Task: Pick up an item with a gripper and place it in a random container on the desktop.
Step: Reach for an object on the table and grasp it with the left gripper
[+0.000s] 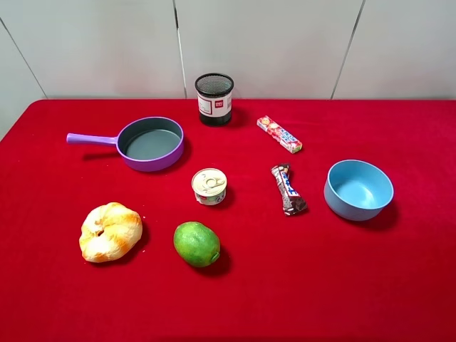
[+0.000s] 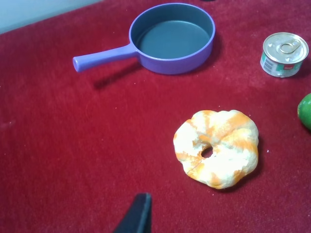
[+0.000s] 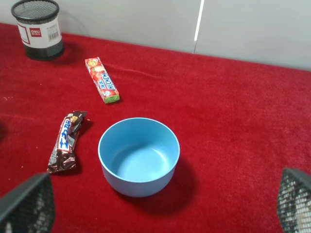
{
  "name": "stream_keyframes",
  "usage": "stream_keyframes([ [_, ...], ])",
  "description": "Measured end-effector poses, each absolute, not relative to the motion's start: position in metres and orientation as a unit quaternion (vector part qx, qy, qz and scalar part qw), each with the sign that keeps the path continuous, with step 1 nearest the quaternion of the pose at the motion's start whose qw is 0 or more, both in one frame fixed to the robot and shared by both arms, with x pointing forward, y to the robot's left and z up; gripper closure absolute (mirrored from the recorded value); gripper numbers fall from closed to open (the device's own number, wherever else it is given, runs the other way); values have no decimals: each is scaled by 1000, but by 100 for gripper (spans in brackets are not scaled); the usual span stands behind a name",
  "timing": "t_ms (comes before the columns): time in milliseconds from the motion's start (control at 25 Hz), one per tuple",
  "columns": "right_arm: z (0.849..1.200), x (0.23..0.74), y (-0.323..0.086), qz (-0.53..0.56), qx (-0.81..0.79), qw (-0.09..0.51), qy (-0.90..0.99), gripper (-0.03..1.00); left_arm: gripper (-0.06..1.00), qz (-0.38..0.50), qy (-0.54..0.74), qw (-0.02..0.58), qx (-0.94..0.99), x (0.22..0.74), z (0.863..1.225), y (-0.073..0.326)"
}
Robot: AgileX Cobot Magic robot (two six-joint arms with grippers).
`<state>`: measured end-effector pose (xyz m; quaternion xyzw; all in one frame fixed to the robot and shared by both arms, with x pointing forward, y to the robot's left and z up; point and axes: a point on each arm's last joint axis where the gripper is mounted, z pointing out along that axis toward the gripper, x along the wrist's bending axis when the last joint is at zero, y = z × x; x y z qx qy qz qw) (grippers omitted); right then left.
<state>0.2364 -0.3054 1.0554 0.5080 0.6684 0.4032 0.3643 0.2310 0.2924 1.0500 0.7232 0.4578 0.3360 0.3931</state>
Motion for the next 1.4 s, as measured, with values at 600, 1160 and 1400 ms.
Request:
stream_keyframes([
  [600,1055,236,-305,403,508,364,668,27,1,336,458,393,723,231,1050,292],
  [1160,1055,236,-305,403,508,364,668,27,1,336,458,393,723,231,1050,292],
  [1400,1055,236,-305,403,508,364,668,27,1,336,458,393,723,231,1050,292],
])
